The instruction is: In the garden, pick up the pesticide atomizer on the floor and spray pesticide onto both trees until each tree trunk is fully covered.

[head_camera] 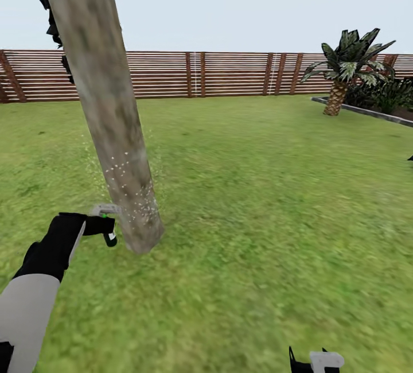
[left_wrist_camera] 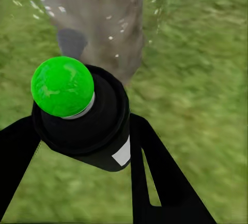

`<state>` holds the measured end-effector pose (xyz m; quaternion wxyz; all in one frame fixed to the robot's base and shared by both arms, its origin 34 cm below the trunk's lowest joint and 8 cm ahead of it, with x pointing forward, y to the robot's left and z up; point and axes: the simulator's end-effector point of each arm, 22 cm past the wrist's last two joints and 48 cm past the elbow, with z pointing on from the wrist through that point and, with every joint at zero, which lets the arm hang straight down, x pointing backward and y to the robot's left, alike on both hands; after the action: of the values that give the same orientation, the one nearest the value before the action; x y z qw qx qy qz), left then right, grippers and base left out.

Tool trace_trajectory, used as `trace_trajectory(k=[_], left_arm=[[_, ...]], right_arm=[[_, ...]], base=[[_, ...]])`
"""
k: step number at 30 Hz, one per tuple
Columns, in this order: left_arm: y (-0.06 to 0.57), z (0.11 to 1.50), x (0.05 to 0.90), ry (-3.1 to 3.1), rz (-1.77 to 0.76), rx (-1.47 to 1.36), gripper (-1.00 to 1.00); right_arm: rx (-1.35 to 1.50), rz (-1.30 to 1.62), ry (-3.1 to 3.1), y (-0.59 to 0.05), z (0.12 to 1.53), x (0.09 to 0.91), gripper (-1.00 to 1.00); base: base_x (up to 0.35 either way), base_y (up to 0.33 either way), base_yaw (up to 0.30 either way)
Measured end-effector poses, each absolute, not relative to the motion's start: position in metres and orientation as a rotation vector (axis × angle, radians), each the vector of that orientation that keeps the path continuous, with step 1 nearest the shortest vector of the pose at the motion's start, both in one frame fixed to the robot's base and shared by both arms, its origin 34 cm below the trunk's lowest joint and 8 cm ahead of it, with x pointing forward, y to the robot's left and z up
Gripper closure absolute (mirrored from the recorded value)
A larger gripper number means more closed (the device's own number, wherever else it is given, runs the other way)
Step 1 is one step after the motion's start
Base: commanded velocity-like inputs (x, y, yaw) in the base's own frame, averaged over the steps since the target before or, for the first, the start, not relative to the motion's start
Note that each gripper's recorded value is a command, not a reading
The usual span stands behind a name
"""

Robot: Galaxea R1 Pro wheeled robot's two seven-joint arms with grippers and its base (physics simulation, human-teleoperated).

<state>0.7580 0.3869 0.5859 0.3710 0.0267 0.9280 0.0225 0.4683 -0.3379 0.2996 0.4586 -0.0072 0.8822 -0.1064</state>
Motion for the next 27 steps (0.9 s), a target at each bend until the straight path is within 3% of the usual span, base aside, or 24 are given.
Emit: trace_trajectory(k=[6, 13, 27], left_arm=[[0.446, 0.592, 0.747, 2.377, 0.122, -0.033, 1.00], [0.422, 0.585, 0.748, 2.380, 0.081, -0.009, 1.00], [0.415, 0.585, 0.750, 2.378, 0.084, 0.010, 1.00]], right_arm=[[-0.019, -0.260, 2.174, -0.337, 0.299, 0.468, -1.00], [-0.018, -0.264, 2.174, -0.339, 0.299, 0.468, -1.00], [-0.019, -0.264, 2.174, -0.339, 0.299, 0.468, -1.00]], base=[[0.056, 0.000, 0.170], [0.295, 0.036, 0.003], [0.076, -0.262, 0.000]])
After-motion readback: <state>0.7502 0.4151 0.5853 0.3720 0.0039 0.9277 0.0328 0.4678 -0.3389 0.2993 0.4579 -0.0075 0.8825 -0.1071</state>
